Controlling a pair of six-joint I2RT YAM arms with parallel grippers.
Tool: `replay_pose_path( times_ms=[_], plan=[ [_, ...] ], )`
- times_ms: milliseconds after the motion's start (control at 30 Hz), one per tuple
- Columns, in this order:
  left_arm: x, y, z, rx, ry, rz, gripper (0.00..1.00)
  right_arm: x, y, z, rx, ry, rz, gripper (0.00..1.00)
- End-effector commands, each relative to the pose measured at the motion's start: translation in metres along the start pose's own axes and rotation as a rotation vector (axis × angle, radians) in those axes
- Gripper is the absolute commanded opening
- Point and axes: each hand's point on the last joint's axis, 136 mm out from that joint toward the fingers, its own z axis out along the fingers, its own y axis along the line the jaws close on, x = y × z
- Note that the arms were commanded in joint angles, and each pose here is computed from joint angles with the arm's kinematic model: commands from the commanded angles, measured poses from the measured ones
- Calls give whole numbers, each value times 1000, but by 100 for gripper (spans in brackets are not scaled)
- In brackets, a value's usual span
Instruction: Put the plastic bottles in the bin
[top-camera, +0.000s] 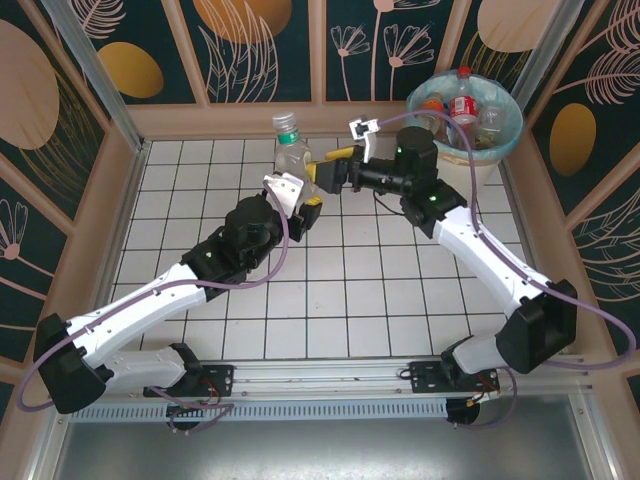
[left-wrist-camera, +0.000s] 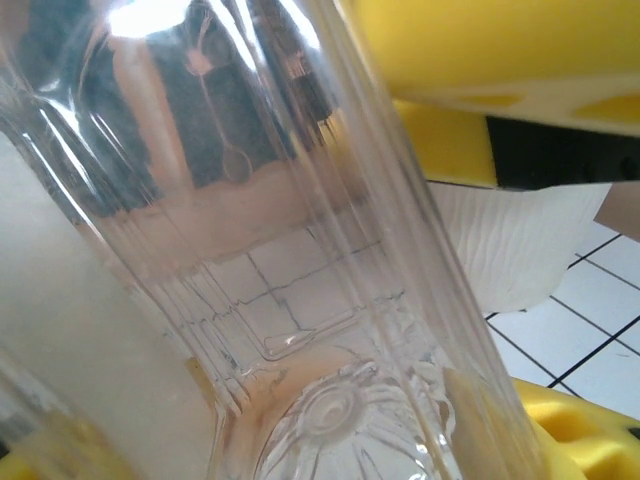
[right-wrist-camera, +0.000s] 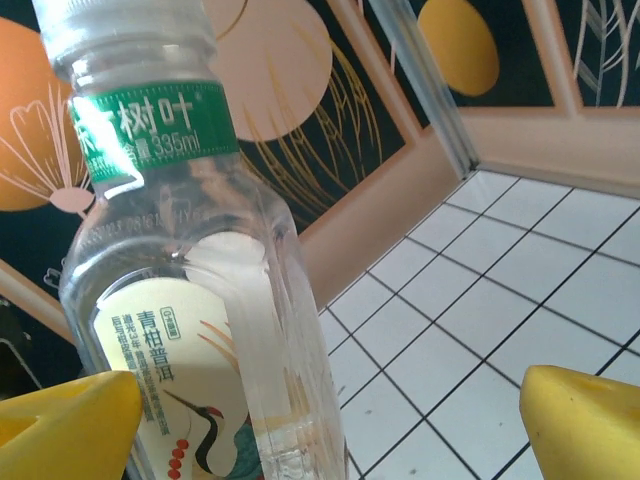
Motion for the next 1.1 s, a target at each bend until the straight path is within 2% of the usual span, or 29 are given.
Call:
replay_pose_path(
  times_ms=[0, 267, 567, 867, 1000, 1067],
  plan=[
    [-22, -7, -4, 39, -68, -9, 31, -1, 17, 9, -54, 27, -45, 97],
    [-21, -11, -3, 56, -66, -15, 32, 16, 34, 19, -191, 90, -45, 97],
    [-27, -13, -10, 84, -87, -46, 31, 30, 54, 8, -311, 116, -84, 97],
    [-32, -29, -12, 178, -65, -62, 31, 31, 49, 6, -274, 106, -140, 97],
    [-32, -36, -11, 213, -45, -72, 31, 21, 44, 7, -214, 64, -166, 92],
    [-33, -35, -11, 211, -47, -78, 32, 17, 40, 6, -168, 37, -183, 86]
  ],
)
